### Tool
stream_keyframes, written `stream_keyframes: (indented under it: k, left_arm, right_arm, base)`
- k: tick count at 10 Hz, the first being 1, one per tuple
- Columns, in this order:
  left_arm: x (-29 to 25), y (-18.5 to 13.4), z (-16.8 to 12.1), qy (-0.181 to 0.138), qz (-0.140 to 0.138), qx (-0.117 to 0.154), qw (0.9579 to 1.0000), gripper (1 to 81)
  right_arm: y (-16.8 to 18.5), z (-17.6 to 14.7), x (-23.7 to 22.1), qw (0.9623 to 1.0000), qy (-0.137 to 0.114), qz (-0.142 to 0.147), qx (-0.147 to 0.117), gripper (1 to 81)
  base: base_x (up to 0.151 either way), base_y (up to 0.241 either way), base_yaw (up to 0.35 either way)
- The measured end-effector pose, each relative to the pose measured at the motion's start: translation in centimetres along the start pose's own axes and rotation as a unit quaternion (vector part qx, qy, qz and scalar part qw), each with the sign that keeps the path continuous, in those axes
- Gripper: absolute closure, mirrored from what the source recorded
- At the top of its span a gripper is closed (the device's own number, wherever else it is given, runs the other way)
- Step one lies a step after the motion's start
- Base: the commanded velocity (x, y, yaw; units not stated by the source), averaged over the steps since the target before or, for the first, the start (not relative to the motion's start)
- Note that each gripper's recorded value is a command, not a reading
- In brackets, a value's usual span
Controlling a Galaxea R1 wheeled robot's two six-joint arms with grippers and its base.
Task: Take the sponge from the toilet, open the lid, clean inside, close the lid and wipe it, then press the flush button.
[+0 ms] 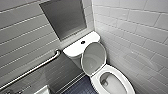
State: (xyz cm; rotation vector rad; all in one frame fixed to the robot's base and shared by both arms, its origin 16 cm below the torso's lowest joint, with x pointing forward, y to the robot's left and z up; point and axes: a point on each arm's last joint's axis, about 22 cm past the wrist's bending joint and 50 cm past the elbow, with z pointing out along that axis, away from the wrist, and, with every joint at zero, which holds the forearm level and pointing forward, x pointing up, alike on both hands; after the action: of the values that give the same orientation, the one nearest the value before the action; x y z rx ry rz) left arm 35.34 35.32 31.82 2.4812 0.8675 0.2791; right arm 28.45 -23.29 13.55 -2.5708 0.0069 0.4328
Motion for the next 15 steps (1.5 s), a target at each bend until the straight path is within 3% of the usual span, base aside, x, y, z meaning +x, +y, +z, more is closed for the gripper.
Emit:
stream_keyframes:
  k: [3, 6, 12, 15]
  left_arm:
    - [7.2, 4.2, -3.2, 0.034, -0.03, -0.033, 0.9984, 1.0]
    - [12.0, 8.5, -4.7, 0.052, -0.067, -0.066, 0.9942, 1.0]
    - [20.4, 15.4, -6.9, 0.088, -0.098, -0.111, 0.985, 1.0]
    - [23.7, 18.7, -7.2, 0.101, -0.1, -0.13, 0.9813, 1.0]
  right_arm:
    - [2.4, -1.4, -1.4, 0.9999, 0.002, 0.009, 0.014, 81.1]
    - [5.0, -3.6, -2.7, 0.9995, 0.003, 0.02, 0.023, 81.1]
    - [10.0, -8.7, -2.2, 0.9989, 0.022, 0.038, 0.015, 81.1]
    - [10.3, -8.5, -3.0, 0.9991, 0.021, 0.038, 0.004, 81.1]
  base:
    - [0.0, 0.0, 0.0]
    - [0.0, 0.0, 0.0]
    - [0.0, 0.0, 0.0]
    - [0.0, 0.0, 0.0]
